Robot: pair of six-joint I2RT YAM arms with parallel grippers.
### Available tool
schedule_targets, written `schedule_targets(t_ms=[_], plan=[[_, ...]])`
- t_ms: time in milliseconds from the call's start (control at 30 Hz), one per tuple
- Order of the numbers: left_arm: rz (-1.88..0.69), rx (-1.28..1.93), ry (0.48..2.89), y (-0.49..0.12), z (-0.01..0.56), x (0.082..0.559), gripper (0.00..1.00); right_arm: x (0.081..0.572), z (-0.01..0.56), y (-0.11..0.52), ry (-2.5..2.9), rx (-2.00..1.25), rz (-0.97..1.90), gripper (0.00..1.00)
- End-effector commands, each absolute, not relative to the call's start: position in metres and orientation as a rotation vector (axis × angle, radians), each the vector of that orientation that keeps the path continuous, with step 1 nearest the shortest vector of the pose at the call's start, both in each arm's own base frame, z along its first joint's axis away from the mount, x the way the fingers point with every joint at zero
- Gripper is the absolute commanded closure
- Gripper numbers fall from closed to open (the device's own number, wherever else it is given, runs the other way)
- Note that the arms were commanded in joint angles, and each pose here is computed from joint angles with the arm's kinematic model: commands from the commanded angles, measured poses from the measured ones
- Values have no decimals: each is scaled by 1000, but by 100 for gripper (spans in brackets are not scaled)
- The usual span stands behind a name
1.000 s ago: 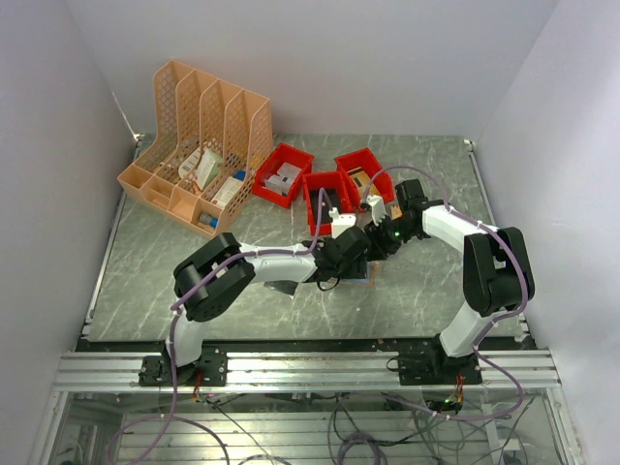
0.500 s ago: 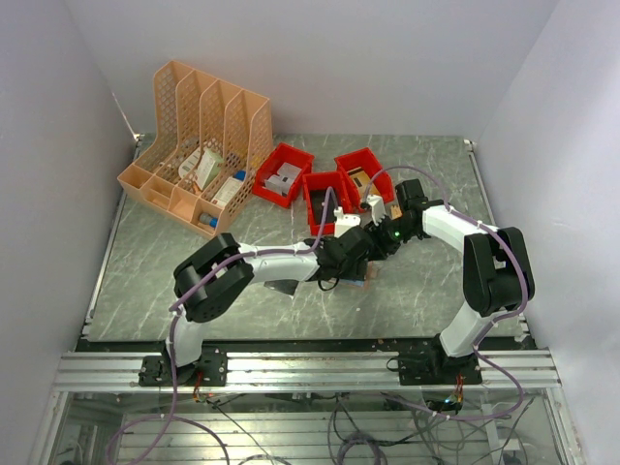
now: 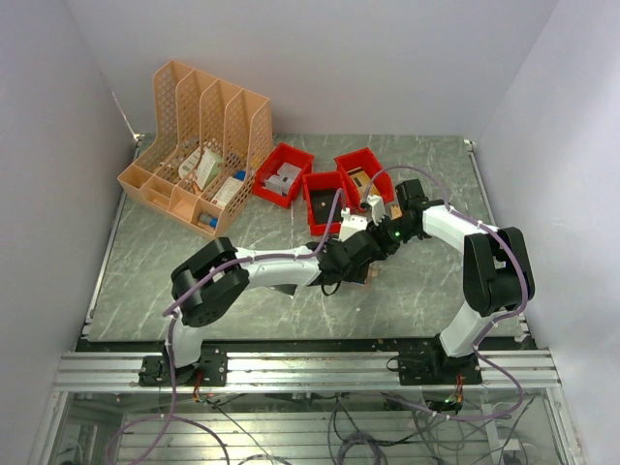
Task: Put the credit cards into the card holder
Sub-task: Insert the credit card into the card holder.
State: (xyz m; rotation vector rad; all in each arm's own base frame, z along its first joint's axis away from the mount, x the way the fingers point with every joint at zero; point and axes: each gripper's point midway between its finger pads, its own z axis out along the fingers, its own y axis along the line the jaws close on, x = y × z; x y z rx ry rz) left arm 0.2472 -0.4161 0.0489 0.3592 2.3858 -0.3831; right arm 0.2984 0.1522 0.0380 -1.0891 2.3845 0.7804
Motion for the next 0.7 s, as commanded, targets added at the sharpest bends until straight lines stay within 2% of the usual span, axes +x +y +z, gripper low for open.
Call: schedule_targets(t_ms=[0,233,433,567,667], plan=[[-415,307,2260,-411,88,256,30,293,43,154,2351,-1118,844,67],[-432,287,2173,-387,101,255,42,288,47,155,2304,-1186,861,69],[-481,289,2160,-375,101,259,65,285,46,156,2292,-1217,879,76],[-564,276,2237,-373,84,268,87,284,42,154,2309,-1224,873,81],[-545,281,2287,-367,71,275,93,280,36,151,2339,-1237,873,86]])
